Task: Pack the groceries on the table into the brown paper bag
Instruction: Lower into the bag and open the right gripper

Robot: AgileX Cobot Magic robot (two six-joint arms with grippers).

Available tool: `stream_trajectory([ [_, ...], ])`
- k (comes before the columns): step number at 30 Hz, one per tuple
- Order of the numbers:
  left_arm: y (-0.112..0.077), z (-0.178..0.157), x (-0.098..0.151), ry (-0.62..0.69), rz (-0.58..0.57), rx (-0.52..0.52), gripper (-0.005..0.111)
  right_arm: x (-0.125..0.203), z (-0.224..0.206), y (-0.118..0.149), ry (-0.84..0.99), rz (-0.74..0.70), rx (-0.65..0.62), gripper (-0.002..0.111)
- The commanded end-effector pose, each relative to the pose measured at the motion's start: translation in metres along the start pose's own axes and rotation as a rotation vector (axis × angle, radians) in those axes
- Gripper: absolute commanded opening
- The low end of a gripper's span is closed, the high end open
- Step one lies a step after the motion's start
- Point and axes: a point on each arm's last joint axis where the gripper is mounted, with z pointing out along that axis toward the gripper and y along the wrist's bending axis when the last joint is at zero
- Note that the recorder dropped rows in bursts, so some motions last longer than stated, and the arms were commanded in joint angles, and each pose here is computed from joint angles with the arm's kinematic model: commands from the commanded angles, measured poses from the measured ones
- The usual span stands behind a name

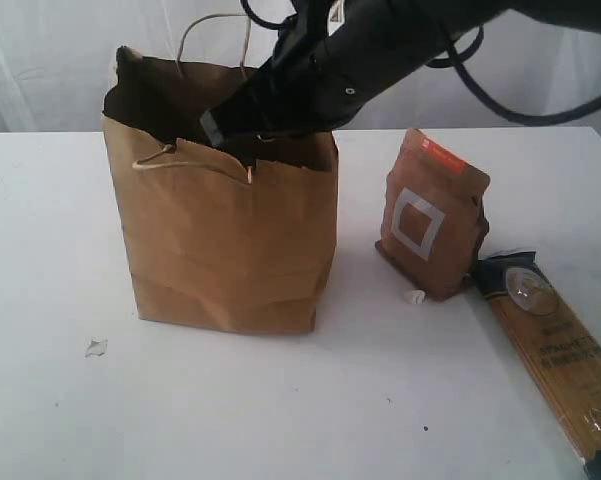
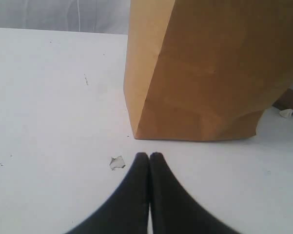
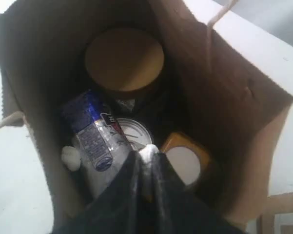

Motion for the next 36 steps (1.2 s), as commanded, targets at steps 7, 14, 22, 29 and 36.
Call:
stream_trajectory([
  [7,0.000,0.000,0.000,-0.006,-0.007,0.002,0.000,-0.002,0.017,0.001,0.029,-0.016,-0.003,0.000],
  [14,0.000,0.000,0.000,-0.006,-0.007,0.002,0.000,-0.005,0.017,-0.003,0.004,-0.049,0.028,0.000],
  [22,0.000,0.000,0.000,-0.006,-0.007,0.002,0.000,-0.006,0.017,-0.005,-0.013,-0.046,0.032,0.000],
  [29,0.000,0.000,0.000,-0.006,-0.007,0.002,0.000,-0.004,0.021,-0.006,0.004,-0.043,0.034,0.000],
  [36,0.000,0.000,0.000,-0.006,-0.007,0.002,0.000,-0.002,0.024,-0.006,0.026,-0.043,0.033,0.022],
])
